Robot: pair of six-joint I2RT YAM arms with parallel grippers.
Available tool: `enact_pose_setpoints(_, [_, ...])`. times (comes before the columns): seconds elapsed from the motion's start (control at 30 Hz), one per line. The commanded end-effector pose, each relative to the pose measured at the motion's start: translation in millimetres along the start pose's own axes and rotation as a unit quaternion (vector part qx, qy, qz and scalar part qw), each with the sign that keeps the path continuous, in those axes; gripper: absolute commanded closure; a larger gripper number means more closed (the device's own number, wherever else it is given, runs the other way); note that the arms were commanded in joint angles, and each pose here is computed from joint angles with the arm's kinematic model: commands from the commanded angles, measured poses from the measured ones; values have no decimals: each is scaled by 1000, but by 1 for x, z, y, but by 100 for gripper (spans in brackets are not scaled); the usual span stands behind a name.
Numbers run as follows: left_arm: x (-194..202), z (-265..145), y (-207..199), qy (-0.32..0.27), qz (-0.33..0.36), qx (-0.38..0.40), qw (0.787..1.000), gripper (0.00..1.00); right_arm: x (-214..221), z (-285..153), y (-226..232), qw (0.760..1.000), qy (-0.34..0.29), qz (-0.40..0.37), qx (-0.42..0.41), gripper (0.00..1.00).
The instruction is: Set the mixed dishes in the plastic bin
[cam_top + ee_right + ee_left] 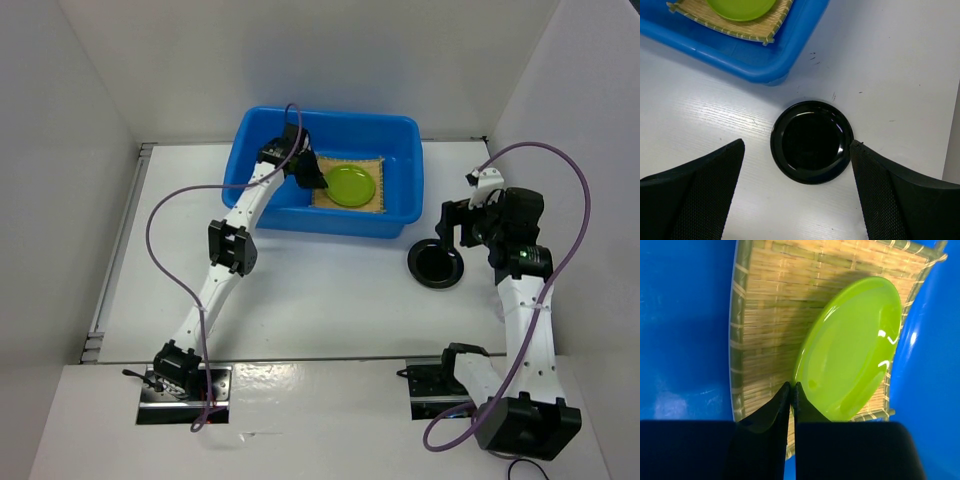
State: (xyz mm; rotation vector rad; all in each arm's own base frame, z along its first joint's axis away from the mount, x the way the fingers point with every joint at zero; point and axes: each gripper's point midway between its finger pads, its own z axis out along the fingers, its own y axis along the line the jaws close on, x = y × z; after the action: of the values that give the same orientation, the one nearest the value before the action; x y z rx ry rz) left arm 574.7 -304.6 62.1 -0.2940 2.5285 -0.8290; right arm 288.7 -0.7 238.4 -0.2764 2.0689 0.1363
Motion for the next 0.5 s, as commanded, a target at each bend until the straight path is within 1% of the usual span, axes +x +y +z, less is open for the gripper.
enact_pose_setpoints(0.0, [-14, -10, -25, -21, 20, 50, 998, 87, -4, 6, -4, 1000, -10, -3, -1, 10])
enact_pose_setpoints(0.07, [-14, -11, -27, -21, 28, 57, 998, 73, -2, 8, -6, 1000, -5, -1, 3, 10])
enact_pose_setpoints(0.1, [-17, -14, -30, -25, 35, 60, 997, 62, 0, 10, -8, 1000, 1, 1, 6, 8])
enact_pose_setpoints(0.13, [-22, -25, -39, -34, 47, 67, 996, 48, 4, 14, -11, 1000, 10, 8, 11, 8])
enact_pose_setpoints(0.17, [-26, -33, -45, -41, 57, 71, 995, 10, 4, 16, -15, 1000, 12, 14, 20, 8])
enact_pose_setpoints(0.2, [-31, -42, -52, -49, 69, 77, 993, 1, 9, 18, -21, 999, 22, 16, 37, 8])
enact_pose_setpoints(0.23, [-35, -63, -73, -64, 98, 92, 989, 1, 10, 22, -25, 998, 27, 23, 43, 8])
enact_pose_setpoints(0.27, [-39, -75, -78, -73, 109, 90, 987, 1, 19, 31, -29, 997, 47, 29, 45, 8])
enact_pose_setpoints(0.3, [-39, -113, -104, -102, 155, 77, 980, 1, 41, 48, -37, 993, 91, 52, 54, 13])
enact_pose_setpoints(0.33, [-45, -129, -115, -125, 160, 73, 977, 1, 41, 48, -39, 992, 94, 52, 61, 13])
enact_pose_setpoints(0.37, [-39, -144, -116, -125, 183, 51, 974, 1, 50, 54, -42, 990, 111, 57, 62, 17])
enact_pose_setpoints(0.4, [-37, -160, -120, -134, 193, 35, 971, 1, 64, 68, -44, 986, 141, 66, 55, 20])
enact_pose_setpoints(0.43, [-37, -192, -132, -166, 197, 11, 966, 1, 78, 74, -45, 982, 168, 74, 54, 21])
enact_pose_setpoints(0.47, [-24, -204, -126, -153, 202, -19, 967, 1, 78, 82, -48, 980, 176, 76, 52, 21])
